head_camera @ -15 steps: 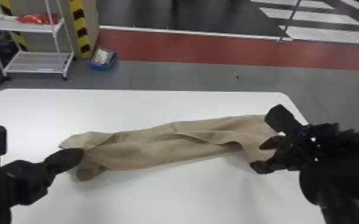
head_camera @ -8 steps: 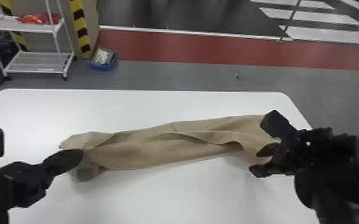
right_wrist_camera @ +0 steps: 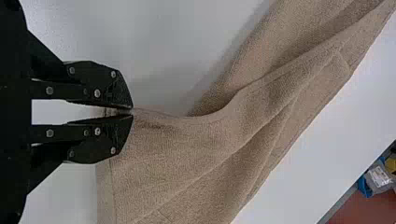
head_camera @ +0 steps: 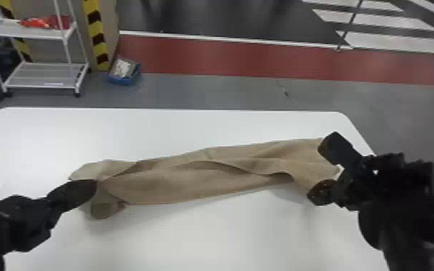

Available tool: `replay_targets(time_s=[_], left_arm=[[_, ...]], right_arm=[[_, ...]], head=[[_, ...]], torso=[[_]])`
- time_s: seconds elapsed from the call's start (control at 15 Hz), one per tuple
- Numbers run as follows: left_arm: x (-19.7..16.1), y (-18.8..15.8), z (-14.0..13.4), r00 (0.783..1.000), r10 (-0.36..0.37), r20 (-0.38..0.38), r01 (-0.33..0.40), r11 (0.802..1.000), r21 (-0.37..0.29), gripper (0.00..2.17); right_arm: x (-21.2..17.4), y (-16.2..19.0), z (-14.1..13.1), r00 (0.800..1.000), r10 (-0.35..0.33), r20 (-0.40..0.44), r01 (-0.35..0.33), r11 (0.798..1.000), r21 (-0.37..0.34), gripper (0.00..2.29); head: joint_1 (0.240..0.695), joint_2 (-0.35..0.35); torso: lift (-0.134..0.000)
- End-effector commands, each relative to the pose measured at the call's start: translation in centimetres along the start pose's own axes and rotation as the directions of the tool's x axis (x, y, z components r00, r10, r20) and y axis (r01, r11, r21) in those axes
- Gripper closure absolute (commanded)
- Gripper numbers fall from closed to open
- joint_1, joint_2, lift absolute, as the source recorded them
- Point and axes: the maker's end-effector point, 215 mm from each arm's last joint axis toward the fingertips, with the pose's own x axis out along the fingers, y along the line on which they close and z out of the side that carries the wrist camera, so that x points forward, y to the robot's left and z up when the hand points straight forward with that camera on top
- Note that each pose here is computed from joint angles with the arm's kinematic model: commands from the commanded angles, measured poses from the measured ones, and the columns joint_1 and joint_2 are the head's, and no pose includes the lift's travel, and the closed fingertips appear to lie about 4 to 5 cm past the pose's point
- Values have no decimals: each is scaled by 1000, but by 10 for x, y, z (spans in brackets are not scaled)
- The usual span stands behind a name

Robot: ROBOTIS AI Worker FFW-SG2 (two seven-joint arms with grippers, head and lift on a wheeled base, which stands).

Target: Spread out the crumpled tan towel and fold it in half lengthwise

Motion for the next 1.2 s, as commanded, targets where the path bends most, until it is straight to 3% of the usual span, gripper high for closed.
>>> replay_targets(time_s=[0.0,0.2,0.4,0.47,0.67,0.8,1.07,1.13], left_arm=[[0,-1,1,1000,-2,2,2,1000,-1,1254],[-2,-5,2,1000,-23,5,23,1000,0,1254],[-4,-14,5,997,-72,9,72,997,2,1187],[-3,-18,5,996,-89,9,89,996,2,1072],[2,-26,3,994,-105,2,105,994,4,1038],[3,-31,0,992,-124,-4,124,992,7,799],[3,-30,-5,992,-128,-11,128,992,3,869],[3,-27,-4,993,-119,-2,119,992,29,1197]], right_arm=[[-3,-4,-2,1000,-5,5,5,1000,-1,1177],[-30,-24,6,996,-49,78,49,999,9,1180],[-92,-77,5,971,-168,170,159,985,63,1180],[-103,-87,-1,966,-190,176,179,981,76,1180],[-109,-93,-20,966,-204,157,194,978,81,1180],[-104,-88,-29,970,-194,145,185,980,70,1180],[-95,-86,-47,977,-183,109,182,983,24,1180],[-94,-85,-55,979,-183,92,183,983,16,1180]], head=[[695,-163],[695,-173],[695,-198],[695,-210],[695,-274],[695,-295],[695,-321],[695,-324]], torso=[[-125],[-125],[-125],[-125],[-125],[-125],[-125],[-125]])
